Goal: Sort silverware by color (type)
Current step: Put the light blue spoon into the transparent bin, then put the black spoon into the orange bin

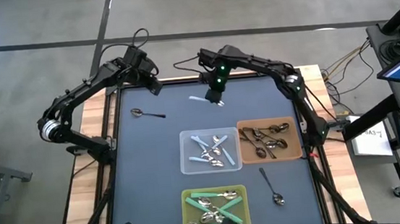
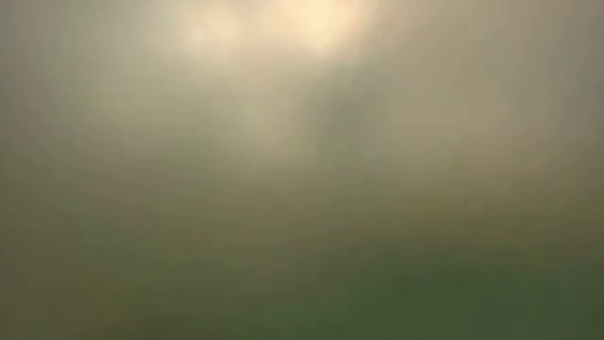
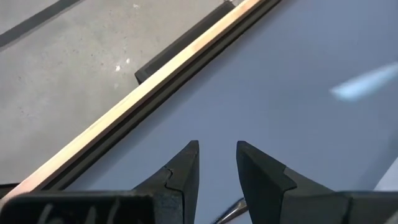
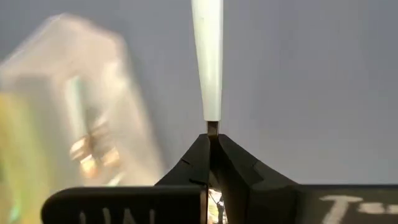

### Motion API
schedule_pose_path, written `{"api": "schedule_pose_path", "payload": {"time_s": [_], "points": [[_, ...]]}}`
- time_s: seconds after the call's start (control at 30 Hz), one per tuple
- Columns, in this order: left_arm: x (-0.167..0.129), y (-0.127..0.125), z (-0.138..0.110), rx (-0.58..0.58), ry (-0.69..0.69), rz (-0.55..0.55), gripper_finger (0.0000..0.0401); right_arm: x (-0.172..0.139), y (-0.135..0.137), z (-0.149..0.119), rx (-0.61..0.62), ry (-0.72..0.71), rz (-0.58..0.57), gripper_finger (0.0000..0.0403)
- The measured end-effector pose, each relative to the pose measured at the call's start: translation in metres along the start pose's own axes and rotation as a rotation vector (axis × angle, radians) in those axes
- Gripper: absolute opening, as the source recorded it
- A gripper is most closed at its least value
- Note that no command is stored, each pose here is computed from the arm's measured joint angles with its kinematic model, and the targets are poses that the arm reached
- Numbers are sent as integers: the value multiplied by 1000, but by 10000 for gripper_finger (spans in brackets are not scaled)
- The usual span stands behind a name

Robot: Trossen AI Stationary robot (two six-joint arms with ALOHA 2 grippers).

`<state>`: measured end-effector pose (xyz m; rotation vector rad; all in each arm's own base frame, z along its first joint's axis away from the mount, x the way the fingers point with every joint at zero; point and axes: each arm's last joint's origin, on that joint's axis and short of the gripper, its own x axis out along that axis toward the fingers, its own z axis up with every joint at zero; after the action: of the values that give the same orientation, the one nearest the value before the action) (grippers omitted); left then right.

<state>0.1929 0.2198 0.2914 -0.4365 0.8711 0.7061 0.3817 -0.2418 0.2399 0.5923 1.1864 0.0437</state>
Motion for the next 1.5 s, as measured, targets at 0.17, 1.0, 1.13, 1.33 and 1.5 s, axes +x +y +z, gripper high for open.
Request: {"api": "schedule_pose_path", "payload": {"time_s": [0.17,1.0,1.13,1.33,1.5], "points": [[0,0,-2,48,21,-1,89,-12,51,-10,-64,52,36,9],[-1,7,-3,234,31,9,89,72,203,-45,58,179,169,52],[-1,9,-5,242,55,9,89,70,208,-49,109,204,160,84],[-3,20,-11,221,106,22,89,49,216,-68,184,294,110,110],[-6,30,-13,186,110,41,89,23,228,-102,117,323,-26,109]]}}
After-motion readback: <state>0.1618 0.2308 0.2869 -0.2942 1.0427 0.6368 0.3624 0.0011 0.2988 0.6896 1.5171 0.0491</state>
